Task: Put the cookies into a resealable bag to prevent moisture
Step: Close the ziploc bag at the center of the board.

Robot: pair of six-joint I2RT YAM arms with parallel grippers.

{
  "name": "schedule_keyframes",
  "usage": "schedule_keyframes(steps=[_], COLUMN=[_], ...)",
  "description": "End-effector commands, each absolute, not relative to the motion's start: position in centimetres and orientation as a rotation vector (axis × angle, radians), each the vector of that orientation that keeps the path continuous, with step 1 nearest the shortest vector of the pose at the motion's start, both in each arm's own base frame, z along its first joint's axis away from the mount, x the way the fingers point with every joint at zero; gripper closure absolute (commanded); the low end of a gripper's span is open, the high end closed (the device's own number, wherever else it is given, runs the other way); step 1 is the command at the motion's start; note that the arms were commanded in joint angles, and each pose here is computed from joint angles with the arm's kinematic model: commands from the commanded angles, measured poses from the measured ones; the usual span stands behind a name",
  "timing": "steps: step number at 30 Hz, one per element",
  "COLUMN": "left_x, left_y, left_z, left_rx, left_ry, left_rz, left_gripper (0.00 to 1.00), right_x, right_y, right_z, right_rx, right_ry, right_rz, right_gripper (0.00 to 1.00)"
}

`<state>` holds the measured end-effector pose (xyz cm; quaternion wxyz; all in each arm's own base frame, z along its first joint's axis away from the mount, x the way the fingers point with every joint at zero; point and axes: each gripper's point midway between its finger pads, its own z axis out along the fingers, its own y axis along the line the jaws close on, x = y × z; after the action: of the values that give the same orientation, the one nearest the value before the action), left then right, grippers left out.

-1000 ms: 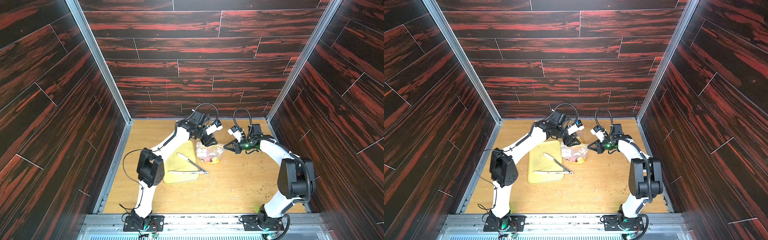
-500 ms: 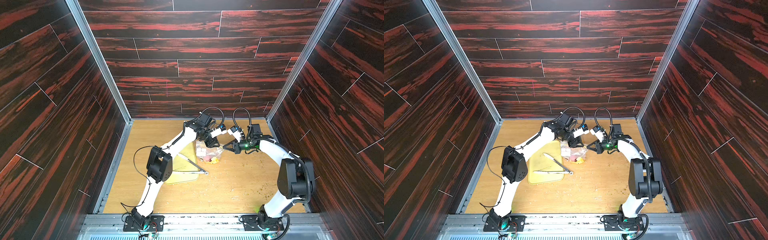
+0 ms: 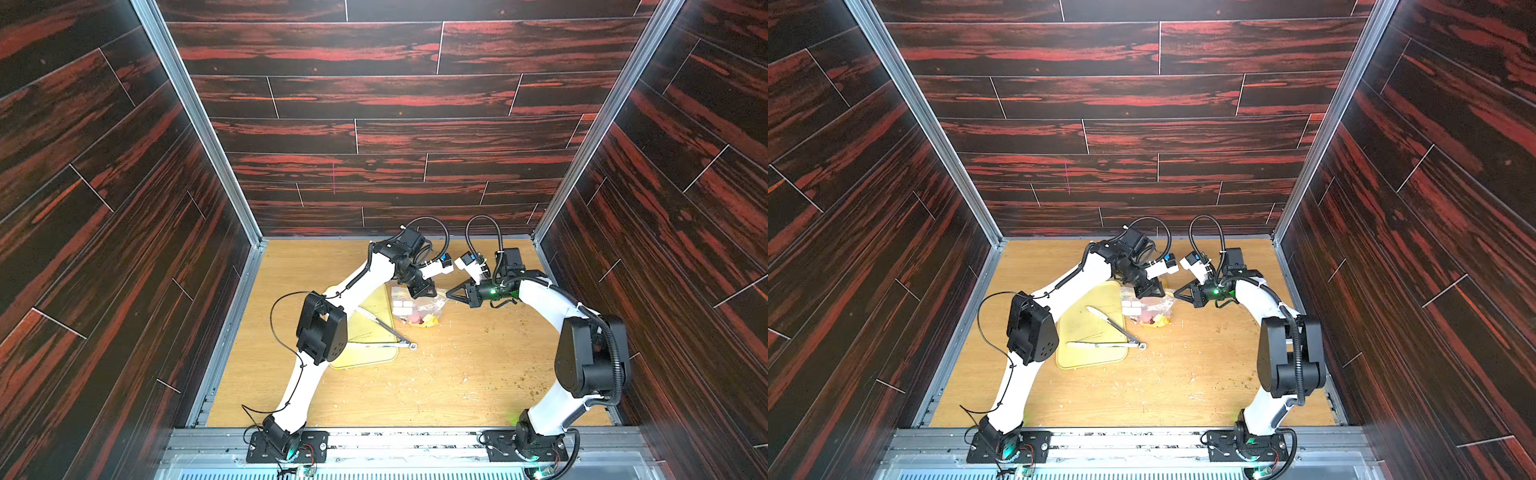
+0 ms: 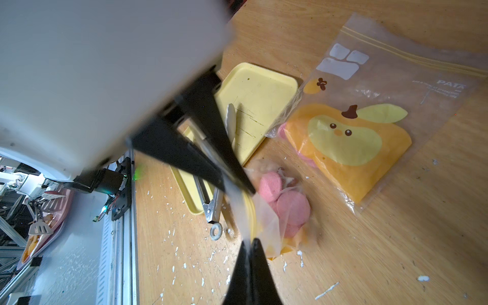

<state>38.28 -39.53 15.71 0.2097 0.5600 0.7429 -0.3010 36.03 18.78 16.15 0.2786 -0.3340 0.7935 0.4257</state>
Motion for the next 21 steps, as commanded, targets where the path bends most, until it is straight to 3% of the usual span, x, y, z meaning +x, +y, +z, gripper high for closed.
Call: schedule_keyframes(steps=[1, 6, 7, 9, 10, 12, 17, 19, 21], left_x=[37.5, 37.6, 37.8, 38.1, 38.1, 38.1, 38.0, 37.9, 38.1], left_y=[-39.2, -38.3, -38.1, -37.7, -37.5, -37.2, -36.2, -35.7, -35.2], left_z=[16.8, 16.6, 16.5, 16.5, 16.6, 16.9, 17.1, 17.0, 16.8], left_rx=[1.581, 1.584, 1.575, 1.557, 1.550, 1.544, 1.536, 1.529, 1.510], left_ry=[2.053, 2.084, 2.095, 2.111, 2.114, 2.118, 2.139, 2.151, 2.166], left_rz=[-0.885, -0.864, -0.857, -0.859, -0.865, -0.873, -0.877, -0.869, -0.851], left_gripper=[1.00, 1.00, 0.88, 0.84, 0.86, 1.00, 1.00, 0.81, 0.84], right_x=[35.9, 36.1, 36.0, 36.0, 36.1, 36.2, 36.3, 36.4, 36.4], right_y=[18.8, 18.4, 18.4, 18.4, 18.4, 18.3, 17.8, 17.7, 17.7], right_z=[15.7, 15.7, 15.7, 15.7, 15.8, 15.7, 15.6, 15.5, 15.6], right_rx=[-0.910, -0.898, -0.898, -0.898, -0.898, -0.893, -0.877, -0.874, -0.874], right_ry=[2.131, 2.135, 2.135, 2.134, 2.134, 2.138, 2.144, 2.147, 2.143], right_rz=[1.152, 1.145, 1.146, 1.146, 1.145, 1.142, 1.136, 1.134, 1.134], right_gripper=[1.00, 1.00, 1.00, 1.00, 1.00, 1.00, 1.00, 1.00, 1.00])
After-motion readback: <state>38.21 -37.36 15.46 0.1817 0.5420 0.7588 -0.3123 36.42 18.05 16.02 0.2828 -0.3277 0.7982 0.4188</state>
